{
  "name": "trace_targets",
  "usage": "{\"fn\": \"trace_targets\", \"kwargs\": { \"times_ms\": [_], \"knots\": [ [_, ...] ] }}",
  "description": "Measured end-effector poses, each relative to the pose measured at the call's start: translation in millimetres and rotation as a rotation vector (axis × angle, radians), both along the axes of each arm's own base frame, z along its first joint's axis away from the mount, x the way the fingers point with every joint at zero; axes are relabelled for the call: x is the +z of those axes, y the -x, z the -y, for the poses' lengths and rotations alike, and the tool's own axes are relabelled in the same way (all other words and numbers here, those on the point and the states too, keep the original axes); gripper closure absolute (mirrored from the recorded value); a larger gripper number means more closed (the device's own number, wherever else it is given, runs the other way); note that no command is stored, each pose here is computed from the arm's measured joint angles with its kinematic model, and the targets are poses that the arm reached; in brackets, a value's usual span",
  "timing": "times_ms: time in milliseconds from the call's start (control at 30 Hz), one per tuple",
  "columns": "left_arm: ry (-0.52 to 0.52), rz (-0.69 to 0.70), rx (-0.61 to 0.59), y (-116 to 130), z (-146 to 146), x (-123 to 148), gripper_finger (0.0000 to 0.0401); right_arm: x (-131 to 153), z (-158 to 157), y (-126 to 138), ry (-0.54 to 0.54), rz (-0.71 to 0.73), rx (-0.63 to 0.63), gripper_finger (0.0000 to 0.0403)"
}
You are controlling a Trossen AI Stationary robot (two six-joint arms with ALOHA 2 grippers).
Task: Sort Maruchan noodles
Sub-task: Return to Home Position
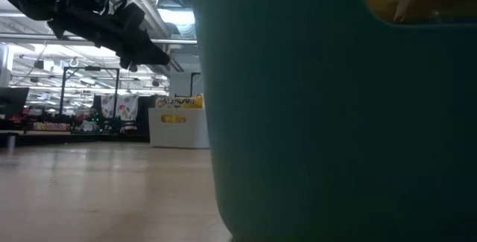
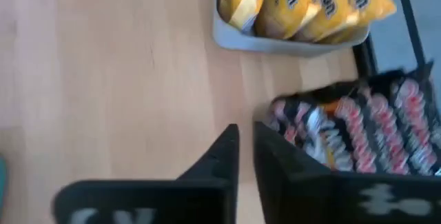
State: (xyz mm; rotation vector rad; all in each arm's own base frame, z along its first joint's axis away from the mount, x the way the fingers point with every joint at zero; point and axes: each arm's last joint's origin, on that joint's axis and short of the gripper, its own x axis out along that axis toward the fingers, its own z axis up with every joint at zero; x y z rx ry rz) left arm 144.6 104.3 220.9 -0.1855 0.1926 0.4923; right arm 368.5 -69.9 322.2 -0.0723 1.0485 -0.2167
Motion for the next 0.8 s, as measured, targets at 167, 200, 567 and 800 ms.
{"fn": "trace_targets", "kwargs": {
  "times_ms": [167, 200, 567, 800],
  "knots": [
    [-0.021, 0.041, -0.158, -6.1, 8.6, 4.0, 0.0338, -9.8, -16.9, 50.2, -0.042, 0.146, -0.051, 0.0400],
    [-0.026, 0.047, -0.176, -7.7, 10.9, 4.7, 0.0344, -11.1, -20.2, 61.1, -0.047, 0.192, -0.055, 0.0399],
    [-0.075, 0.076, -0.314, -25.0, 43.1, 8.8, 0.0399, -43.3, -38.8, 162.4, -0.159, 0.666, -0.038, 0.0402],
    [-0.105, 0.144, -0.391, -26.9, 68.3, -7.2, 0.0400, -67.6, -47.9, 212.0, -0.220, 0.885, 0.003, 0.0402]
  ]
}}
